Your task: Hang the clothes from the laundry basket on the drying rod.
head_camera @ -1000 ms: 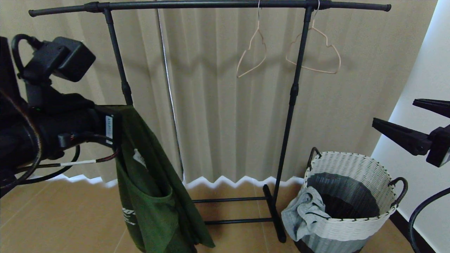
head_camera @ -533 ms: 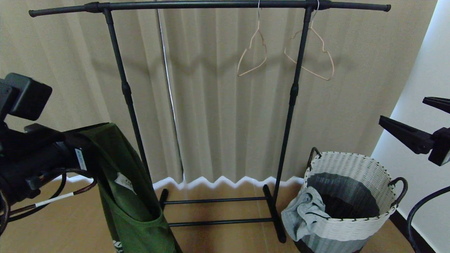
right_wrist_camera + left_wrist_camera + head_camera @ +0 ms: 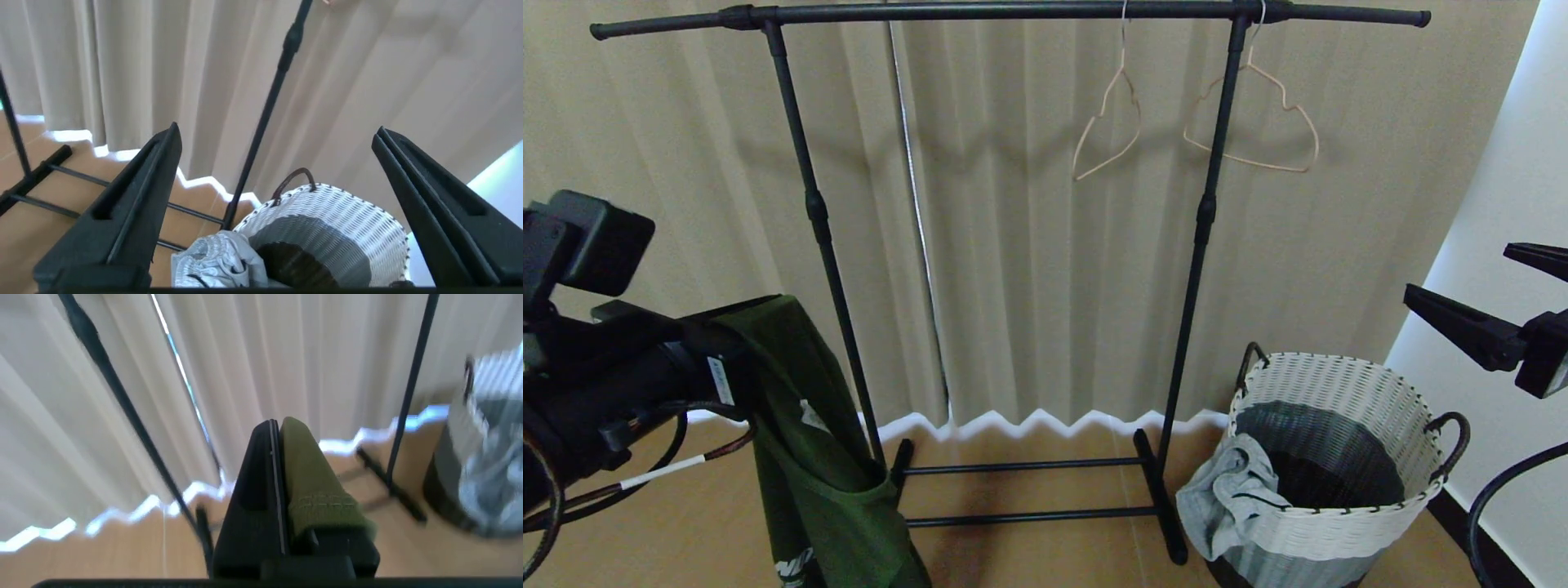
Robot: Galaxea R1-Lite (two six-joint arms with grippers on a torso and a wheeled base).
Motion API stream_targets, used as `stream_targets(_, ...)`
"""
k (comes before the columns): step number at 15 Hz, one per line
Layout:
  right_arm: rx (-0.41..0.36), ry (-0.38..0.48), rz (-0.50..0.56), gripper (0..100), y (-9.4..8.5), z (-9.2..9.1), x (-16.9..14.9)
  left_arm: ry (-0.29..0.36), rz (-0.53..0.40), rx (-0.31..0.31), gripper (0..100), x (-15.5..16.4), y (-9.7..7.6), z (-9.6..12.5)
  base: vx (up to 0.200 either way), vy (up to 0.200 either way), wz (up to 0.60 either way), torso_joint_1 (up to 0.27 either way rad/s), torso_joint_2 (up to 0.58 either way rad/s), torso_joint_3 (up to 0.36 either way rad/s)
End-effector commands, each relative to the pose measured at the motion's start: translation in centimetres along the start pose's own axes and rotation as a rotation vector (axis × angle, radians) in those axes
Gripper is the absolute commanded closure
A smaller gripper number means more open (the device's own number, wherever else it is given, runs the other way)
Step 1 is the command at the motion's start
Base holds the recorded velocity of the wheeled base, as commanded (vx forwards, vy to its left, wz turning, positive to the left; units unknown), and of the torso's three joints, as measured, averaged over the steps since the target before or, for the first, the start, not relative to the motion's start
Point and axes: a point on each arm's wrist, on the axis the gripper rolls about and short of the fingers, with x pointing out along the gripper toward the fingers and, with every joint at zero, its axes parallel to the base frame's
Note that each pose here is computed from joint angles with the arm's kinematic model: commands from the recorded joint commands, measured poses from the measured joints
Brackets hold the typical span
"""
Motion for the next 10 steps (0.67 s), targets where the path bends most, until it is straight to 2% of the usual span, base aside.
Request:
stream_targets(1,0.001,0.003,0.04,0,0.13,-0.24,0.09,-0.033,0.006,-0.003,100,-0.15,0.1,0.55,0.0,0.0,0.0,0.0,0.0,0.0)
stream_targets(3,0.001,0.002,0.079,0,0.2,-0.46,0.07,-0.054,0.009,-0.004,100,-0.35,0.14,0.79,0.0,0.0,0.0,0.0,0.0,0.0)
stream_targets(5,0.003,0.013,0.061,0,-0.09,-0.72,0.04,-0.059,0.008,-0.004,100,-0.54,0.13,0.82,0.0,0.0,0.0,0.0,0.0,0.0)
stream_targets(10,0.008,0.029,0.023,0,-0.74,-0.99,0.0,-0.024,-0.028,0.008,100,-0.4,-0.55,-0.08,0.0,0.0,0.0,0.0,0.0,0.0)
